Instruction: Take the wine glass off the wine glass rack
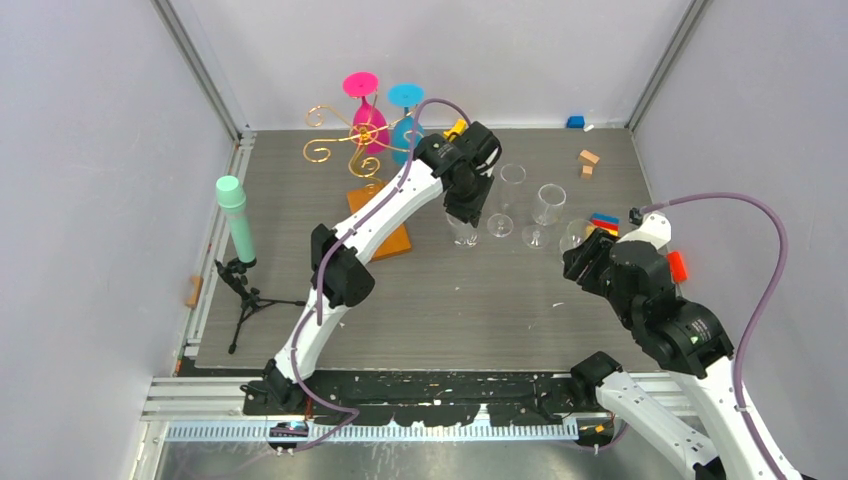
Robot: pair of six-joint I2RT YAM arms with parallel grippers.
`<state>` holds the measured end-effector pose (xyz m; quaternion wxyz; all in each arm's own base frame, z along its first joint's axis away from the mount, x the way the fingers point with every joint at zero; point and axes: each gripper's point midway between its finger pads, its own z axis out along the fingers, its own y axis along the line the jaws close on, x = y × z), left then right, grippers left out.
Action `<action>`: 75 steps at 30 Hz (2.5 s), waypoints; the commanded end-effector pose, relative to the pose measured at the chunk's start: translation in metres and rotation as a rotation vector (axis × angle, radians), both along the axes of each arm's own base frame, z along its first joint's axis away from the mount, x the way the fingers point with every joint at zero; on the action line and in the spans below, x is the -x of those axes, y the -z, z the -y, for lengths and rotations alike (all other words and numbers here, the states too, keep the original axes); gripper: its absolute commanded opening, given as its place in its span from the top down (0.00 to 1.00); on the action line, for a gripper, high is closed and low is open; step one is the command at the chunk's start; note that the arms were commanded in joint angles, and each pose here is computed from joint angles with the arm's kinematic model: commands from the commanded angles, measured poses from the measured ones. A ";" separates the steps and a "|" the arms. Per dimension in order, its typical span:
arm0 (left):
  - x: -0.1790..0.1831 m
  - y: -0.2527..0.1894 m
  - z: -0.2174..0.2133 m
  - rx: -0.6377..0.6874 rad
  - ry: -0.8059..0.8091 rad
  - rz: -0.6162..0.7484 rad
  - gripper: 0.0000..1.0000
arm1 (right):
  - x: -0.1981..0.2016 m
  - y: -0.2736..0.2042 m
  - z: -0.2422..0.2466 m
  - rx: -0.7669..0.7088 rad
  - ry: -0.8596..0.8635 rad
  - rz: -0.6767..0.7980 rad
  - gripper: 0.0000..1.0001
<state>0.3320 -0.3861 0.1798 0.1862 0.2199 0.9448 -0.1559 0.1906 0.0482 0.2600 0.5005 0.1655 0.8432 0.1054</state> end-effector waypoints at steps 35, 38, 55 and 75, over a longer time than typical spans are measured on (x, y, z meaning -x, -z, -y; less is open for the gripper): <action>-0.032 -0.140 0.023 0.426 0.030 0.307 0.28 | -0.015 0.001 -0.018 -0.039 -0.033 -0.010 0.38; -0.019 -0.172 0.015 0.469 0.073 0.358 0.24 | -0.017 -0.005 -0.025 -0.066 -0.055 0.001 0.37; 0.064 -0.271 -0.163 0.355 -0.077 0.821 0.00 | -0.105 -0.105 -0.162 -0.498 -0.386 0.165 0.36; 0.137 -0.258 -0.303 0.346 -0.349 1.091 0.00 | -0.307 -0.165 -0.262 -0.723 -0.305 0.383 0.30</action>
